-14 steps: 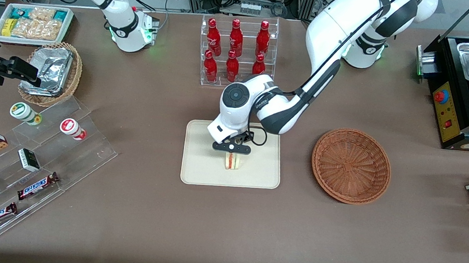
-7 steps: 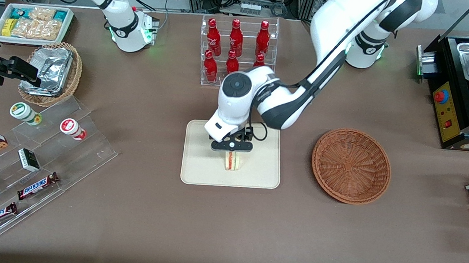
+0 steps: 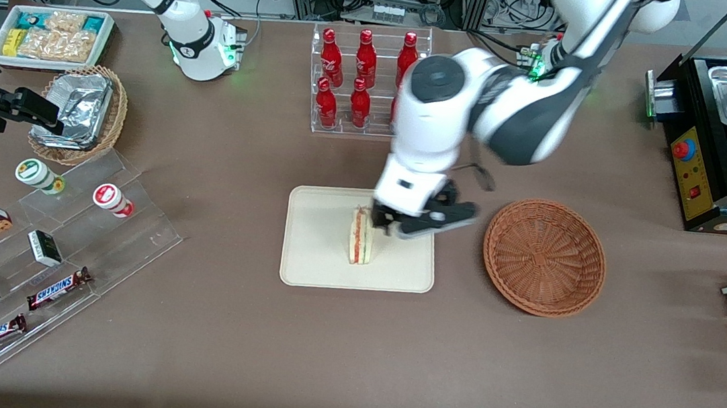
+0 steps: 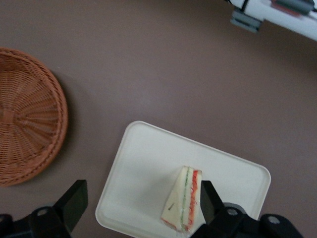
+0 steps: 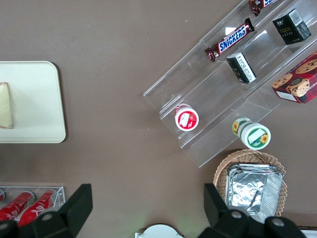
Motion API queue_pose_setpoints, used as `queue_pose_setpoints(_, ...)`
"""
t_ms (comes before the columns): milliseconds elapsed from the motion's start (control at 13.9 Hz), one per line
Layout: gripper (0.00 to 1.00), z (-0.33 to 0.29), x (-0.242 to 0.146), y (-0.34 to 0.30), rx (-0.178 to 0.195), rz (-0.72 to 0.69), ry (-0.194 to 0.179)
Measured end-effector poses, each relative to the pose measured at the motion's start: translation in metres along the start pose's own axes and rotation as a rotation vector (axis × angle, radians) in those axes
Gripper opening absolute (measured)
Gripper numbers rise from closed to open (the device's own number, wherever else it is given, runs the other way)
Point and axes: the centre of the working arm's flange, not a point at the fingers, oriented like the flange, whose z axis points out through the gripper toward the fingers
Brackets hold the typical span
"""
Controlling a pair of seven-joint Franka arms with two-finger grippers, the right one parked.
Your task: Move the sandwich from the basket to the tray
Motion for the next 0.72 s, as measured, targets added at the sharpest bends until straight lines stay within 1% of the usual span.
queue_pose_setpoints(144,1.0,-0.014,0.043,-0.042,0.03,-0.043,0.007)
queue_pose_setpoints(216,1.0,-0.021,0.059,-0.064,0.046,-0.042,-0.001)
queue_pose_setpoints(289,1.0,-0.029,0.073,-0.084,0.058,-0.027,-0.021)
queue_pose_setpoints(361,1.0,-0.04,0.087,-0.108,0.067,-0.003,-0.05)
queue_pose_setpoints(433,1.0,-0.053,0.101,-0.131,0.067,0.025,-0.078)
queue_pose_setpoints(577,1.0,-0.078,0.124,-0.181,0.057,0.097,-0.128)
queue_pose_setpoints(722,1.0,-0.098,0.14,-0.226,0.046,0.181,-0.167)
